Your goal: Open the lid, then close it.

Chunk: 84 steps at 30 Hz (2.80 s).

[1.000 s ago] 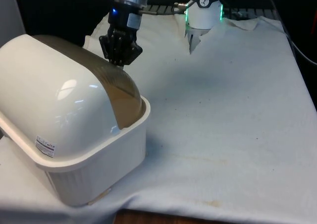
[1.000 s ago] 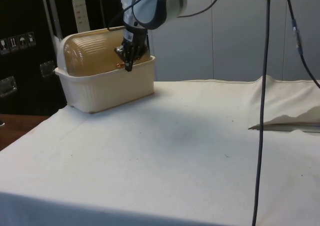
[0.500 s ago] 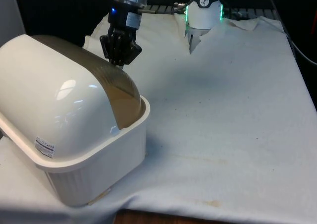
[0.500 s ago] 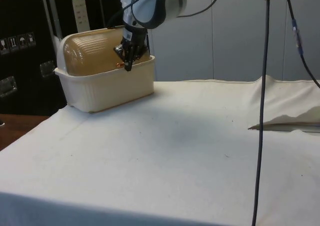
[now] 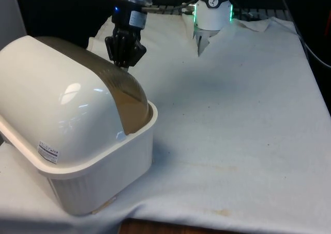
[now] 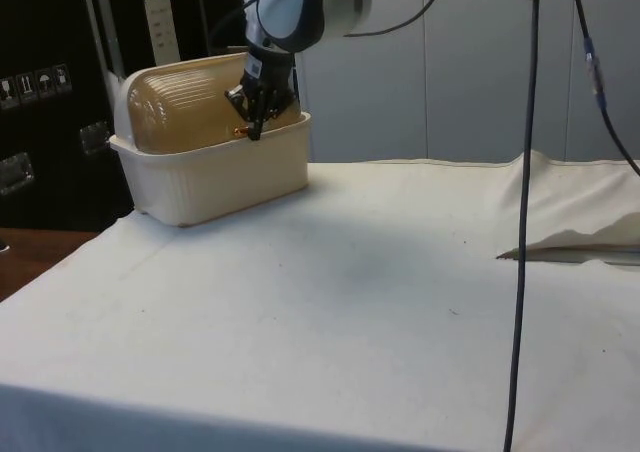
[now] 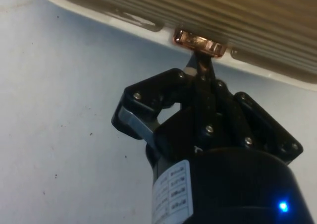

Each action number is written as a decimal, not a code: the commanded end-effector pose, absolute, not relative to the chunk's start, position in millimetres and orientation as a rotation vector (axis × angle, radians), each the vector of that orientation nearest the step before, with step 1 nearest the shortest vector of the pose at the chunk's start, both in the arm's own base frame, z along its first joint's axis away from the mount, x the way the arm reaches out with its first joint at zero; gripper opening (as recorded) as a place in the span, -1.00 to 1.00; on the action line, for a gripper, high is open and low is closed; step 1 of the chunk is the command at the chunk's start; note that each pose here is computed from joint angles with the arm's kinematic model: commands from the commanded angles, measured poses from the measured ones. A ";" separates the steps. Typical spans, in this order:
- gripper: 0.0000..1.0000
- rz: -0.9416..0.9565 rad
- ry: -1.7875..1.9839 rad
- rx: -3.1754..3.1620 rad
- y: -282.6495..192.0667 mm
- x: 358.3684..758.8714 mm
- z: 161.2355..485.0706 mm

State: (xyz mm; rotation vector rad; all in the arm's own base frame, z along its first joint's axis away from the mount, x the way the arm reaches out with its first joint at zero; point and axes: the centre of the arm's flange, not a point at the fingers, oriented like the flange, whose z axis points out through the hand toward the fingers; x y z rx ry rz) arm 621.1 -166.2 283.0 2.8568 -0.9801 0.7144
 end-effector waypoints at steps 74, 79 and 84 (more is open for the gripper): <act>-1.00 1.061 -1.285 2.693 -185.9 636.0 349.1; -1.00 1.061 -1.311 2.678 -192.3 638.1 349.5; -1.00 1.070 -1.324 2.669 -196.0 639.8 353.9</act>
